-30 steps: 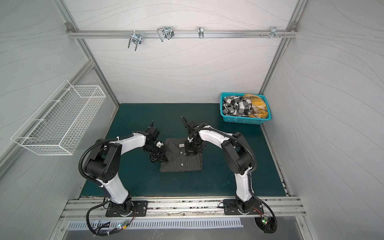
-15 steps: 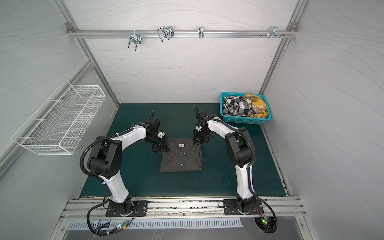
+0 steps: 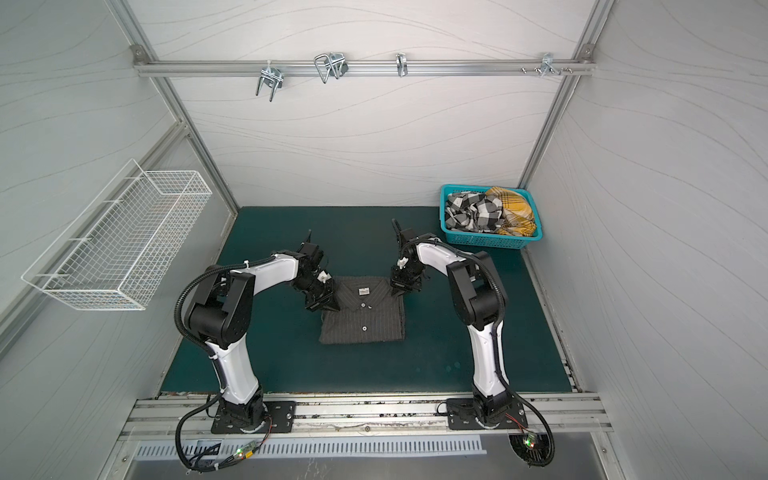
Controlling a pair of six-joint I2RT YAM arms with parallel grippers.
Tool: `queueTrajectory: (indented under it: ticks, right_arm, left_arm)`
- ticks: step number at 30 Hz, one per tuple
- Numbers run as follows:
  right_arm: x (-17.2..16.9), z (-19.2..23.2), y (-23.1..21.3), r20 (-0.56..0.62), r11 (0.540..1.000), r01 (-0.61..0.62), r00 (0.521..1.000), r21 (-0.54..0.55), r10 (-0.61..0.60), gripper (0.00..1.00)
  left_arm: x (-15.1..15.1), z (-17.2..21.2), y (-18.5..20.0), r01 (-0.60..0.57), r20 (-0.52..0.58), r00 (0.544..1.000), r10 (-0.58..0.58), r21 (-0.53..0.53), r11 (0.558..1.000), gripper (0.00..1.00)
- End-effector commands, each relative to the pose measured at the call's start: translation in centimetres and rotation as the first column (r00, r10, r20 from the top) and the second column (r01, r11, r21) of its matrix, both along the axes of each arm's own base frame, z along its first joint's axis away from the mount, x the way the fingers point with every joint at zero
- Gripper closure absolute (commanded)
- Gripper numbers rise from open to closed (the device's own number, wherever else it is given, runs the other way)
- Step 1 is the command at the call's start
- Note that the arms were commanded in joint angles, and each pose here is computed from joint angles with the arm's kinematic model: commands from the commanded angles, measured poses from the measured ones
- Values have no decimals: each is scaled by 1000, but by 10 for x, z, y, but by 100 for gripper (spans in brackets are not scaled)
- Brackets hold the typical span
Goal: Fold and stack the long sleeve shirts
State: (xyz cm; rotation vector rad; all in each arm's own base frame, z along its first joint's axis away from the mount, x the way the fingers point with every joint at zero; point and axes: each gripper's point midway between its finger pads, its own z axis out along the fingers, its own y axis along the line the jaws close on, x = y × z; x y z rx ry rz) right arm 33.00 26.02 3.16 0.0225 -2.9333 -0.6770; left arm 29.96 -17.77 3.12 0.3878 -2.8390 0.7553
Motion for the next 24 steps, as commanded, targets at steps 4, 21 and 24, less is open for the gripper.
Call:
queueTrajectory:
  ticks: [4, 21, 24]
  right_arm:
    - [-2, 37, -7, 70, 1000, -19, 997, 0, 19, 81]
    - [-66, 82, -12, 176, 999, -40, 984, 27, 35, 53]
    - [-79, 78, -19, 170, 999, -20, 985, 28, 15, 52]
  left_arm:
    - [26, 90, 12, 7, 283, 959, -18, 41, 999, 71]
    - [-50, 83, 73, -200, 242, 946, 216, -90, 976, 43]
    - [-56, 75, 75, -209, 228, 948, 220, -73, 975, 38]
